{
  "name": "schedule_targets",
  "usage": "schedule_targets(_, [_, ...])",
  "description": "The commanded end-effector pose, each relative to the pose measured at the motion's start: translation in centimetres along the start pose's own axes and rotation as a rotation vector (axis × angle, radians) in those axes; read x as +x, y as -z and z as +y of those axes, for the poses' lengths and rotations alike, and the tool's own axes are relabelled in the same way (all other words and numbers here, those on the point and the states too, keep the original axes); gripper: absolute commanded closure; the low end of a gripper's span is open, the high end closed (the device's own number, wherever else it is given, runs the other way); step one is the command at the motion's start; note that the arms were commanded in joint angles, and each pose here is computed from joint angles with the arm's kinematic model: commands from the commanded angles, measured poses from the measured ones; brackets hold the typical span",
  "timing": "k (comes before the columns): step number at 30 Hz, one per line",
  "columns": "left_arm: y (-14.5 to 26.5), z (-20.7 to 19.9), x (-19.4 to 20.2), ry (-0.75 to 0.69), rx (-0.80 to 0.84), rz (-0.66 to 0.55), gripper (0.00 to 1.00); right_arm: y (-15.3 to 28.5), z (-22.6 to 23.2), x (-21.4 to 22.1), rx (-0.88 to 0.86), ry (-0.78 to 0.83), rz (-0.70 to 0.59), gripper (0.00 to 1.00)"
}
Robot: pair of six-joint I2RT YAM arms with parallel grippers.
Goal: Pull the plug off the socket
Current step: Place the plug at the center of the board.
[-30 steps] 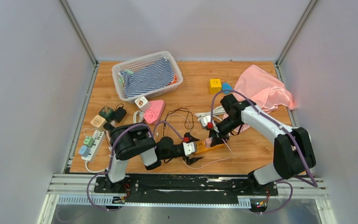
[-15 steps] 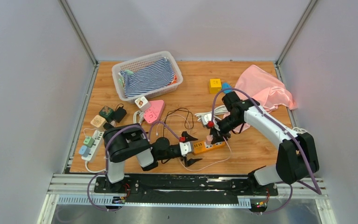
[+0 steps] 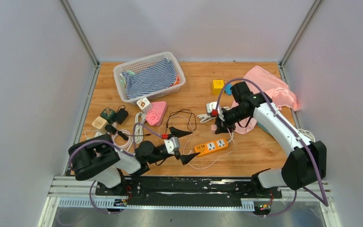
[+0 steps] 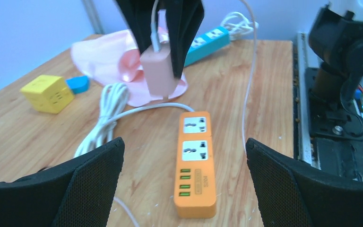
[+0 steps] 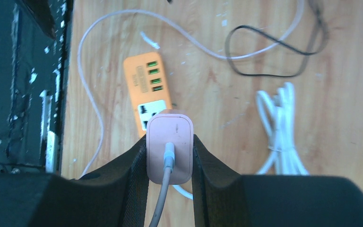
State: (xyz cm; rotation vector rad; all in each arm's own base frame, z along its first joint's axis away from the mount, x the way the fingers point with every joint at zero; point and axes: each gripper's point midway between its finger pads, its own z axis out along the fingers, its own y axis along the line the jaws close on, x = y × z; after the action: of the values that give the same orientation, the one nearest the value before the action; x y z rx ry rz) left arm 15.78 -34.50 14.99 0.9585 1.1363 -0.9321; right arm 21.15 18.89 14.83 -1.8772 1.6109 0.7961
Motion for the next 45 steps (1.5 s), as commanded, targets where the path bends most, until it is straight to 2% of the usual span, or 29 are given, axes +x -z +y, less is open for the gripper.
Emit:
schedule_targets(1, [2.7, 3.6, -0.2, 0.025, -0.199, 0.024, 0.00, 3.9, -1.7, -3.4, 0.118, -0.034, -0.055, 1.00])
schedule_targets(4, [4.2, 5.7, 1.9, 0.032, -0.307, 0.123, 0.00, 6.2, -2.8, -5.9, 0.177, -0.006, -0.079, 1.00])
schedule_targets(10, [4.9, 6.1, 2.3, 0.051, -0.338, 0.072, 0.00, 10.1, -6.4, -9.8, 0.315, 0.055, -0.079, 1.00])
schedule_targets(14, [4.1, 5.8, 4.1, 0.092, -0.322, 0.113, 0.00, 13.0, -10.4, -11.5, 0.458, 0.056, -0.039, 1.00])
schedule_targets(21, [4.7, 6.5, 4.1, 0.105, -0.374, 0.112, 0.00, 17.3, -15.7, -13.8, 0.686, 0.068, -0.018, 1.00])
schedule_targets(26, [4.9, 6.9, 4.1, 0.111, -0.400, 0.113, 0.00, 21.5, -19.3, -15.8, 0.888, 0.073, -0.042, 1.00])
schedule_targets(30, [5.0, 7.0, 4.2, 0.114, -0.410, 0.114, 0.00, 26.5, -22.2, -17.3, 1.104, 0.038, -0.091, 1.00])
schedule_targets(35, [4.9, 7.2, 4.3, 0.116, -0.418, 0.117, 0.00, 32.7, -24.0, -17.8, 1.306, -0.048, -0.209, 1.00])
schedule_targets(41, [4.9, 7.2, 4.3, 0.116, -0.420, 0.116, 0.00, 41.2, -25.0, -15.7, 1.547, -0.153, -0.318, 1.00])
schedule_targets(43, [4.8, 7.2, 4.4, 0.117, -0.418, 0.118, 0.00, 41.2, -25.9, -14.0, 1.546, -0.185, -0.309, 1.00])
schedule_targets(45, [4.7, 7.2, 4.5, 0.119, -0.415, 0.122, 0.00, 39.1, -27.5, -11.6, 1.498, -0.231, -0.278, 1.00])
